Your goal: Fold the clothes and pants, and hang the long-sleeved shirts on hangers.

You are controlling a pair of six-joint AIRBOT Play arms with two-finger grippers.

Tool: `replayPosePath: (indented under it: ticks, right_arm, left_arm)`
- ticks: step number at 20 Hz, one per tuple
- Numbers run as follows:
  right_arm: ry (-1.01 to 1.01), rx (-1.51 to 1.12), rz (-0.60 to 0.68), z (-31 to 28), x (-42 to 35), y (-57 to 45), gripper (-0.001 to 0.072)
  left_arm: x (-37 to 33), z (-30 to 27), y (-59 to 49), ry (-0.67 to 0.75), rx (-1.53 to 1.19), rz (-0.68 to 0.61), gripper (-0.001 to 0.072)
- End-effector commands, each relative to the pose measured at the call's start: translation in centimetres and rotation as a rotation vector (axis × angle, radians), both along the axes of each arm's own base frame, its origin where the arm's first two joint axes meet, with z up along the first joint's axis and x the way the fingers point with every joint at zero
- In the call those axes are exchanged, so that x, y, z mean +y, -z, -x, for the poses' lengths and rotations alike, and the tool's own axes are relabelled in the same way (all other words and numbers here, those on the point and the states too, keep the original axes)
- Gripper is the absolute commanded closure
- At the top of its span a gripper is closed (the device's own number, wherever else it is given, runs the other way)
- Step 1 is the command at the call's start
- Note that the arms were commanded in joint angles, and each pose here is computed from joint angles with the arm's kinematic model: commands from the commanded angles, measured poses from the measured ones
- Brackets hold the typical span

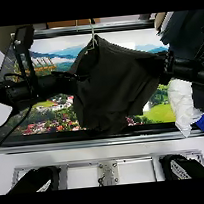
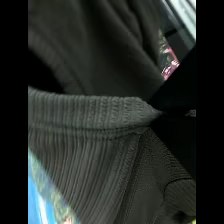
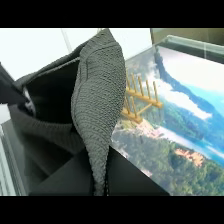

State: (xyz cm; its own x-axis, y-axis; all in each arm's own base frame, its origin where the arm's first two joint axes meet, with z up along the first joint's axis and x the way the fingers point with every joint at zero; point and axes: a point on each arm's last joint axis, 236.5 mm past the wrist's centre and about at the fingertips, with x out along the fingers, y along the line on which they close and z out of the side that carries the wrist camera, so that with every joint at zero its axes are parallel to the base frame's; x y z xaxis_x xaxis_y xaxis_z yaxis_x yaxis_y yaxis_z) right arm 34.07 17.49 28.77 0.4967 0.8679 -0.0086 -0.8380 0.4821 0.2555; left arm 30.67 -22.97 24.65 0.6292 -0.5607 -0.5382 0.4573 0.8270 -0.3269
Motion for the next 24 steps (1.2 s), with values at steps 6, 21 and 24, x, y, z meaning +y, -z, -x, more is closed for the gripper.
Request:
replayPosePath:
  ticks: [6, 21, 24]
  right_arm:
    - [0.008, -0.066, -0.047, 0.3, -0.1, -2.1, 0.0702]
    - [0.593, -0.37, 0.01, -2.4, -12.7, -9.5, 0.0702]
    - [0.835, -0.435, 0.039, -1.0, -19.2, -11.9, 0.0702]
  left_arm:
    - [-2.5, 2.1, -0.3, 0.078, -0.015, -0.002, 0.0295]
    - [4.4, 1.4, -5.7, -0.11, -0.144, 0.11, 0.0689]
    - [4.2, 1.2, -3.5, -0.109, -0.103, 0.088, 0.0689]
